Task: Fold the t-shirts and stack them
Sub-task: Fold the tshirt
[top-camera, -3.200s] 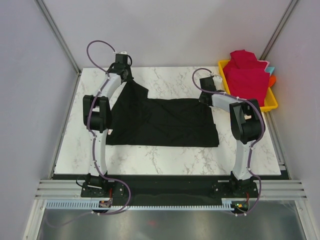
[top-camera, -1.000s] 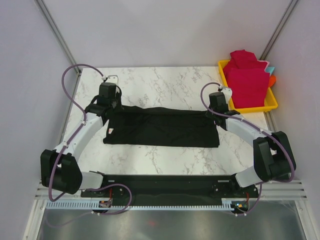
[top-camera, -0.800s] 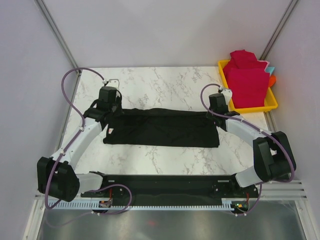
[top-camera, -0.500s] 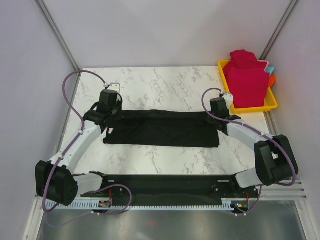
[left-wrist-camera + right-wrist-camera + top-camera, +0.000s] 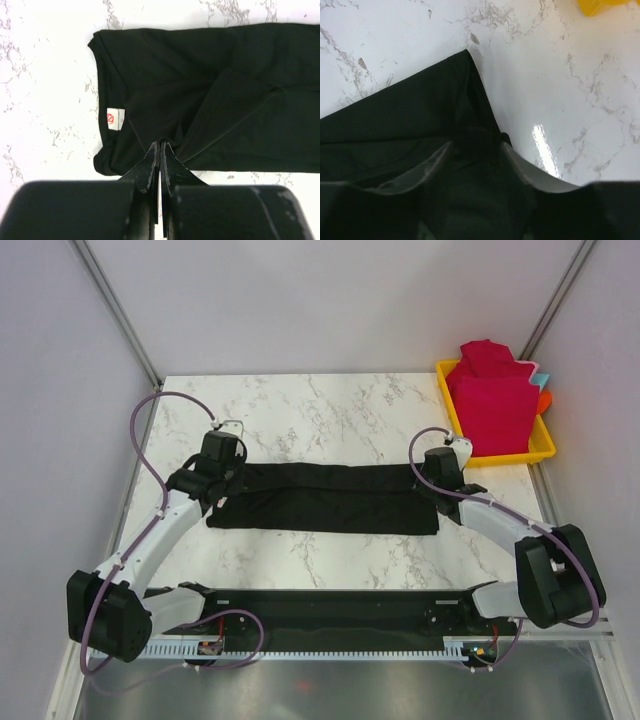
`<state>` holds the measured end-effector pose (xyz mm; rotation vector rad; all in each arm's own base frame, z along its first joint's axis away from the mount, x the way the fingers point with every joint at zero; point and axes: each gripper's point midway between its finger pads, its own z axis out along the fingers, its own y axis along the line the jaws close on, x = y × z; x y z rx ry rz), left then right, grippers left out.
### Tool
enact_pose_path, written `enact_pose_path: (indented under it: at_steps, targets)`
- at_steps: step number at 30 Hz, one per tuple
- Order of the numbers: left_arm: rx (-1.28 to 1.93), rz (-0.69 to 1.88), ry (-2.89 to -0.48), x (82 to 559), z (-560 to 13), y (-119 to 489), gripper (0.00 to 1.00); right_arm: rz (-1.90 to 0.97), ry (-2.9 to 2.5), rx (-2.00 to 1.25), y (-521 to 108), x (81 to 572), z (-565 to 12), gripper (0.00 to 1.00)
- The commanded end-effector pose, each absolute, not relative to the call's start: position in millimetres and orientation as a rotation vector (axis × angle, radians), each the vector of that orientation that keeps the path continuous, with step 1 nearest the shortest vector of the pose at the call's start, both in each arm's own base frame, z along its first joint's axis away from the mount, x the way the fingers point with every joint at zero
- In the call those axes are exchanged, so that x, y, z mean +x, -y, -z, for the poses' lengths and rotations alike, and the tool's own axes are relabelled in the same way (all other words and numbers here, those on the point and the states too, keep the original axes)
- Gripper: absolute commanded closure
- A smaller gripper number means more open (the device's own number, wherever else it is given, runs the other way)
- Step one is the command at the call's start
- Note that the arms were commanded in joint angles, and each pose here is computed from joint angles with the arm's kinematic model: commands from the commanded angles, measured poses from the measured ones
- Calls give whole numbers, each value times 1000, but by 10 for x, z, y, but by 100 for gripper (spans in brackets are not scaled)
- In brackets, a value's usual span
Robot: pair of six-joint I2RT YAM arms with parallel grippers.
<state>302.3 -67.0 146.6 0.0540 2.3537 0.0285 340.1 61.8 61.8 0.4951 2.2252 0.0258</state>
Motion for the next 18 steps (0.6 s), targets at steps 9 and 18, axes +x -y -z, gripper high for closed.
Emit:
enact_pose_path:
  at_steps: [9,18]
  targets:
    - [62,5,-2451,2728,-1354,702,98,-93,-2091,505,-601,3404,-890,36]
    - [149,77,-2536,2574,-1293,839,37,-97,-2088,503,-612,3413,-905,30]
